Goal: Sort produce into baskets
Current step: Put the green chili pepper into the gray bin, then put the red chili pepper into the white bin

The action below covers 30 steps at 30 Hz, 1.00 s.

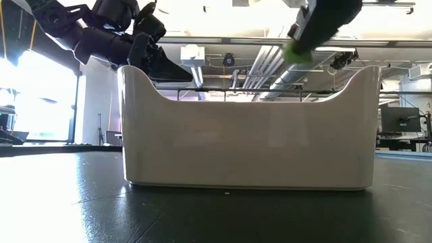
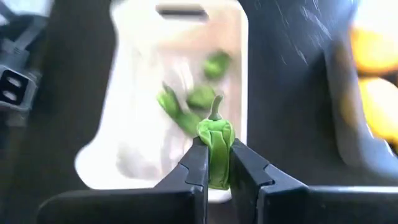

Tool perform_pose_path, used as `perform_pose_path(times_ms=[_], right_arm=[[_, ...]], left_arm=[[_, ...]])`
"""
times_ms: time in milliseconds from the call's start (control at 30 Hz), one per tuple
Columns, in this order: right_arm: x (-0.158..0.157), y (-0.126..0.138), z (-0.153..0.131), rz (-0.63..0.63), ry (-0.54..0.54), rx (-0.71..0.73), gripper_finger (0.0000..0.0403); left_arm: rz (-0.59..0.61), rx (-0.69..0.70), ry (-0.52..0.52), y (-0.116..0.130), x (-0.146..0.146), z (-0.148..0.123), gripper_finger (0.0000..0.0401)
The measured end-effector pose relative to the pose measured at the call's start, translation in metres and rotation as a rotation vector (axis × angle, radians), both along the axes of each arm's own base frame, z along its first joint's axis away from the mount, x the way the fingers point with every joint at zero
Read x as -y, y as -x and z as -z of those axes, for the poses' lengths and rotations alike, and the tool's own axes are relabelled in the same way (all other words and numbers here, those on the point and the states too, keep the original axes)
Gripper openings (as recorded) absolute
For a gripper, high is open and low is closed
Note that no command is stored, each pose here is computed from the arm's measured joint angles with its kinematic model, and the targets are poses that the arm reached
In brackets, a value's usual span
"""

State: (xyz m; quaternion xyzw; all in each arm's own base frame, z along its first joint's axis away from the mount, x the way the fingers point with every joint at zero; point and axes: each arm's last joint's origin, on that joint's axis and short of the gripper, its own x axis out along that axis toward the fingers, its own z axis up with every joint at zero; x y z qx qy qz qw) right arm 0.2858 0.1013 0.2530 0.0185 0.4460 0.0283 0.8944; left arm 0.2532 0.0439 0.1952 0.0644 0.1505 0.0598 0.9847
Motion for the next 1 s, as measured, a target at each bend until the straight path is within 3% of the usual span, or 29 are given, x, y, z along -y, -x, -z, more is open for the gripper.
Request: perform_pose_path(times_ms=[100, 333, 533, 1000], right_arm=[[-0.004, -0.009, 0.003, -0.053, 0.003, 0.049, 0.0026], [-0.011, -0.032, 0.036, -0.157, -0.037, -0.002, 0.0026], [-0.013, -0.038, 0.055, -0.161, -0.028, -0.059, 0.0031], [-0.013, -0.037, 0.054, -0.117, -0.058, -0.069, 0.0181]], left_arm=[[0.000, -0.001, 0.000, 0.000, 0.000, 0.000, 0.0074], [-0.001, -0.001, 0.002, 0.000, 0.000, 0.000, 0.0074], [0.000, -0.001, 0.002, 0.000, 0.000, 0.000, 0.0074], [-0.001, -0.010, 0.005, 0.000, 0.000, 0.001, 0.0074]])
